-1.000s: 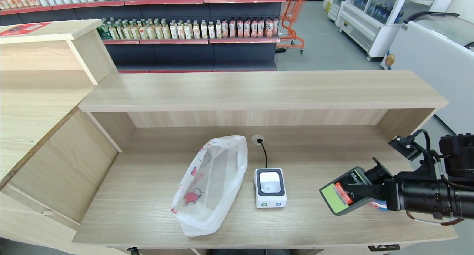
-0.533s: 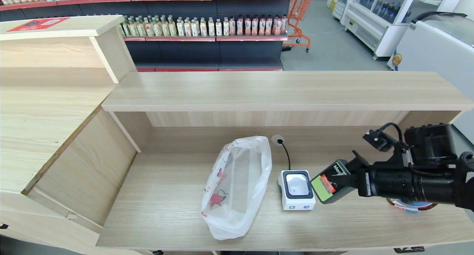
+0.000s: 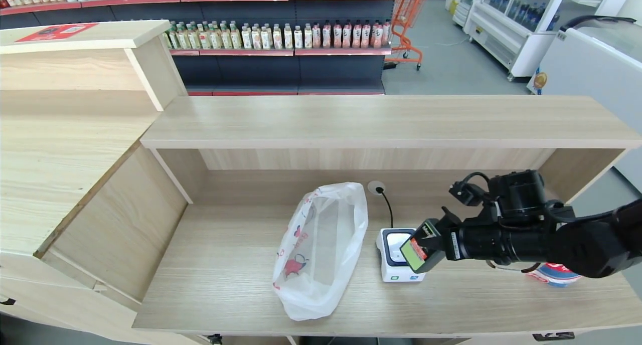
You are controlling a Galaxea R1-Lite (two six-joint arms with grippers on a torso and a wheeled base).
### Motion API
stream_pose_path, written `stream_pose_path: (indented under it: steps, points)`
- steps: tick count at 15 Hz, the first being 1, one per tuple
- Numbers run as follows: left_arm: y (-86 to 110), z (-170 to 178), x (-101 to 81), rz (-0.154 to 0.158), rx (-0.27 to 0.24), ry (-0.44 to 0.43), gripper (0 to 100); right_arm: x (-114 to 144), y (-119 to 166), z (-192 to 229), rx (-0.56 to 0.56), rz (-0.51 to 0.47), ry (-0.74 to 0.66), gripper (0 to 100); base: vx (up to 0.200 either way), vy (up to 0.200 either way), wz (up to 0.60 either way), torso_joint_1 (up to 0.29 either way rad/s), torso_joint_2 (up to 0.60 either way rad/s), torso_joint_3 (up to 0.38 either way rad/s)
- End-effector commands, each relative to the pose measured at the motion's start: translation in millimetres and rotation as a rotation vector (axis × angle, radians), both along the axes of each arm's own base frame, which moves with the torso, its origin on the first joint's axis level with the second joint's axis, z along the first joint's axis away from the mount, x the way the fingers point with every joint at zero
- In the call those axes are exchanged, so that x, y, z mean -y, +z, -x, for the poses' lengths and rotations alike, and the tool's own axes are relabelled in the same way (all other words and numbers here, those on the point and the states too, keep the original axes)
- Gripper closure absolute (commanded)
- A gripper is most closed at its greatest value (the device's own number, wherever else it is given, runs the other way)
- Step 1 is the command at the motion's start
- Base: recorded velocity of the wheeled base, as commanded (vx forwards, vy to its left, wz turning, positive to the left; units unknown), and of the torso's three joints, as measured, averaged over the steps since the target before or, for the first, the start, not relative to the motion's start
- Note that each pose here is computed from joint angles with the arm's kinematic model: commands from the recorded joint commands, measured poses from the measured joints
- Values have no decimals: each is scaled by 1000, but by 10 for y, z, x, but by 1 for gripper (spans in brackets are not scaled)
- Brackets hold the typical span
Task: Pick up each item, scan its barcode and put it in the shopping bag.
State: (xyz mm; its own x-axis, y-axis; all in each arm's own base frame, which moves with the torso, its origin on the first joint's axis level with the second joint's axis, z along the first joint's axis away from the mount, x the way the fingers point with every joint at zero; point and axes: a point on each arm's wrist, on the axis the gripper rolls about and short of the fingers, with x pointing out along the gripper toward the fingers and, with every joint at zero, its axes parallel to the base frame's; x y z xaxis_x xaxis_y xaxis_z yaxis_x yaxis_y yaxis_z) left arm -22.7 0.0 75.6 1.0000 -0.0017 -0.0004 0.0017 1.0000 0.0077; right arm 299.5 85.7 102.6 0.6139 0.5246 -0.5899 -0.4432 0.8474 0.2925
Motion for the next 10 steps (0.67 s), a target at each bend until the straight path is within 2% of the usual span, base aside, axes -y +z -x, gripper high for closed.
stream_pose_path:
  steps: [1,2,5,10]
  points:
    - [0,0,0,0,0,0,0,-70,-175,-92,-33,12,16,100,0,0,0,0,0,0]
    - [0,0,0,0,0,0,0,-117,-324,-220,-9,25,12,100,0,0,0,0,0,0]
    - [0,0,0,0,0,0,0,-168,-459,-345,8,79,30,100,0,0,0,0,0,0]
    - [0,0,0,0,0,0,0,-265,-442,-500,42,68,44,100,0,0,0,0,0,0]
